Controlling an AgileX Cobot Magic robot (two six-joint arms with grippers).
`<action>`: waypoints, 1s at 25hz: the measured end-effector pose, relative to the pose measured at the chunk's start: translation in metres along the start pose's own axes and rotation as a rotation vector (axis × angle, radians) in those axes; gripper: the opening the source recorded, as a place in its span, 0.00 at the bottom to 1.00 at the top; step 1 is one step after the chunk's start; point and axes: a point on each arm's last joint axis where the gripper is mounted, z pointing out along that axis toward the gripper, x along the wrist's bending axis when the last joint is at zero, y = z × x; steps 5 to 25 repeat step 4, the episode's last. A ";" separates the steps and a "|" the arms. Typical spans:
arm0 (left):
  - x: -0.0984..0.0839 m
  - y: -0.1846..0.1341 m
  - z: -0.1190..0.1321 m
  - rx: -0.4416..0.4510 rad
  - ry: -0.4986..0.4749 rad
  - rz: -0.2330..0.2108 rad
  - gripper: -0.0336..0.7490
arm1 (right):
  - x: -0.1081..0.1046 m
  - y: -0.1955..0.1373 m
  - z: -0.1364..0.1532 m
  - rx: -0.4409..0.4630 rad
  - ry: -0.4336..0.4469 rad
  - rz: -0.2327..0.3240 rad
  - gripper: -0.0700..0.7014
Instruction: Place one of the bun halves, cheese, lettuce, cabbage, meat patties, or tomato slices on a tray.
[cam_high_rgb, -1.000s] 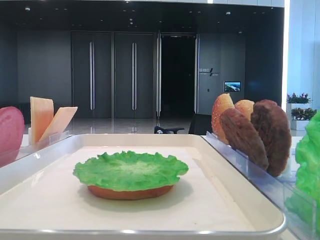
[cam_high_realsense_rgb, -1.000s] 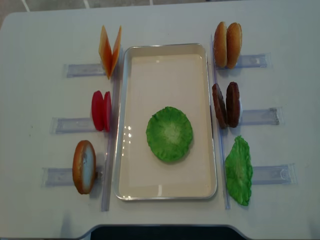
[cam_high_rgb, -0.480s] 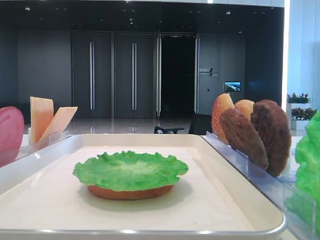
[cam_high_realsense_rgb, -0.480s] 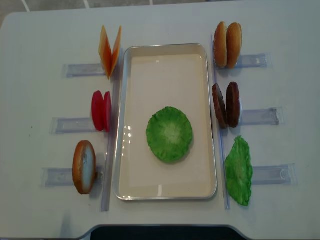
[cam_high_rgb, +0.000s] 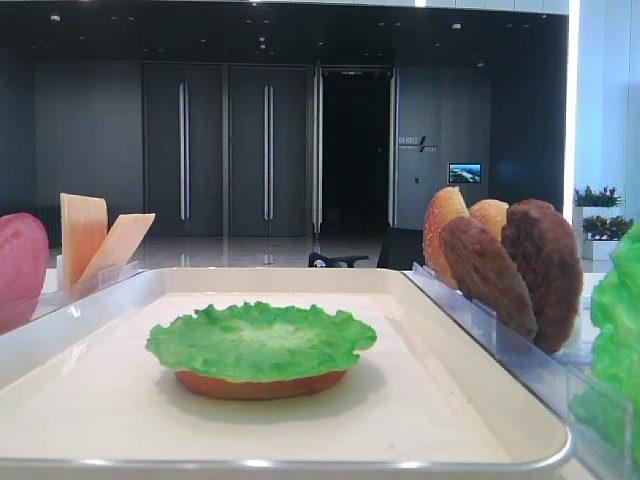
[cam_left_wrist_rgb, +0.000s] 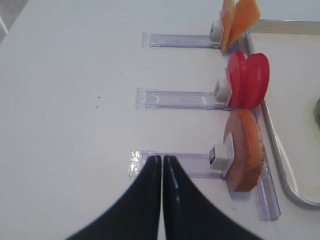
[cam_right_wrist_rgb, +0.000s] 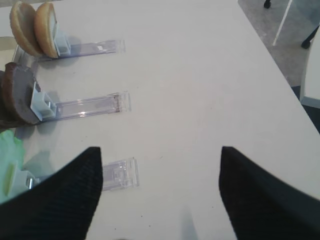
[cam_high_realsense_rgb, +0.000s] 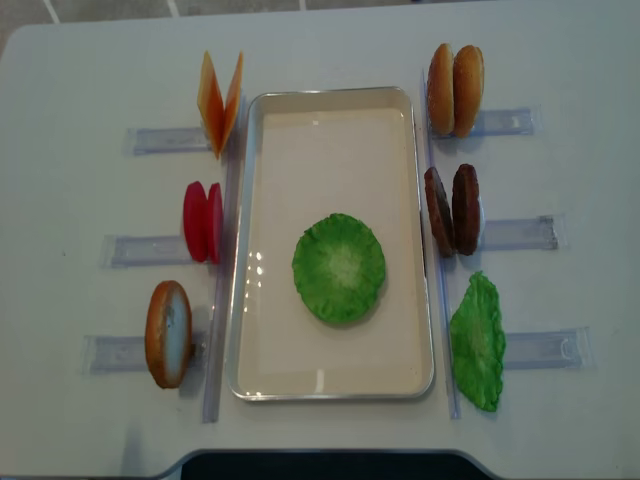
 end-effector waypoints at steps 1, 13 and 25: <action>0.000 0.000 0.000 0.000 0.000 0.000 0.04 | 0.000 0.000 0.000 0.000 0.000 0.000 0.74; 0.000 0.000 0.000 0.000 0.000 0.000 0.04 | 0.000 0.000 0.000 0.000 0.000 0.000 0.73; 0.000 0.000 0.000 0.000 0.000 0.000 0.04 | 0.000 0.000 0.000 0.000 0.000 0.000 0.73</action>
